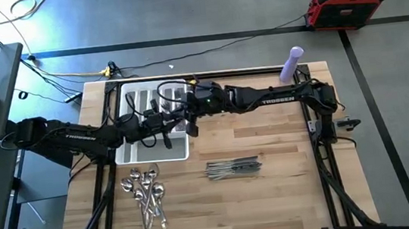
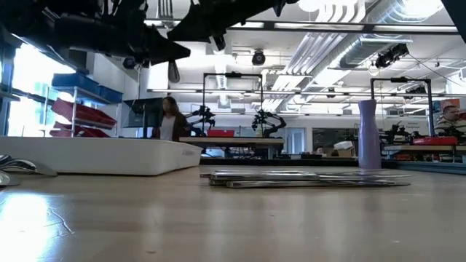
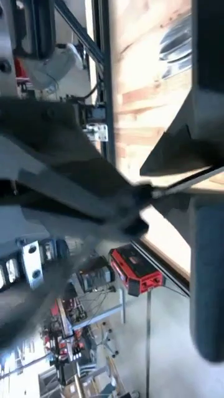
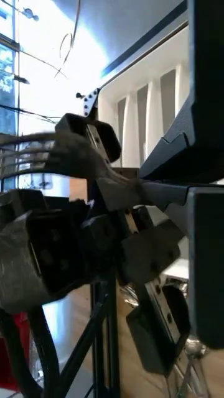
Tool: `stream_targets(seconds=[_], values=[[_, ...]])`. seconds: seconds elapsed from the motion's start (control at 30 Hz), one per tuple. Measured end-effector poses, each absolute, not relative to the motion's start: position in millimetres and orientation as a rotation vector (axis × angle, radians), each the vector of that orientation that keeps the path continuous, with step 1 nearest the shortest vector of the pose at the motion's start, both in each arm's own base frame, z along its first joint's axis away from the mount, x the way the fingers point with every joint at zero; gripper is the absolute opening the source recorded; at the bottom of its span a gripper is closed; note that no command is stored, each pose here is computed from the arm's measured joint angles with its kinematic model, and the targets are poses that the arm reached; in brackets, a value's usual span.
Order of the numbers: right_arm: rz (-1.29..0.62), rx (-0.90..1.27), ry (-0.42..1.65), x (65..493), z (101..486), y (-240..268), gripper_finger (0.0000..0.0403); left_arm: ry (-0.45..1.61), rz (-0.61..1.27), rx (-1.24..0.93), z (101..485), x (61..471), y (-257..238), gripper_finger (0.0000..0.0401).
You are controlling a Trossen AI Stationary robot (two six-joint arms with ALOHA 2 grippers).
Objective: Sort silverware
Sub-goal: Put the fork in the silverware tray
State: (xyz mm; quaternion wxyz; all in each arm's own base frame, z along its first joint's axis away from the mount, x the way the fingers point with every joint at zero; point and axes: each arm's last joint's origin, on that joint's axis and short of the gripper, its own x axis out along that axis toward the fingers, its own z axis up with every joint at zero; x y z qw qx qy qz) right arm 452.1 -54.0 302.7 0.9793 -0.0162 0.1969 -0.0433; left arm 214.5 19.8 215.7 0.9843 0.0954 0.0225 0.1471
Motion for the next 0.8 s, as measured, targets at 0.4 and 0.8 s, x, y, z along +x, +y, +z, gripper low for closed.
stream_targets(seconds=[0.4,0.8], values=[[-0.166,0.036,0.584,440,287,-75,0.0004,0.098,0.279,0.204,211,214,21,0.0],[-0.279,0.059,0.852,419,268,-95,0.0112,0.197,0.346,0.14,201,211,37,0.0]])
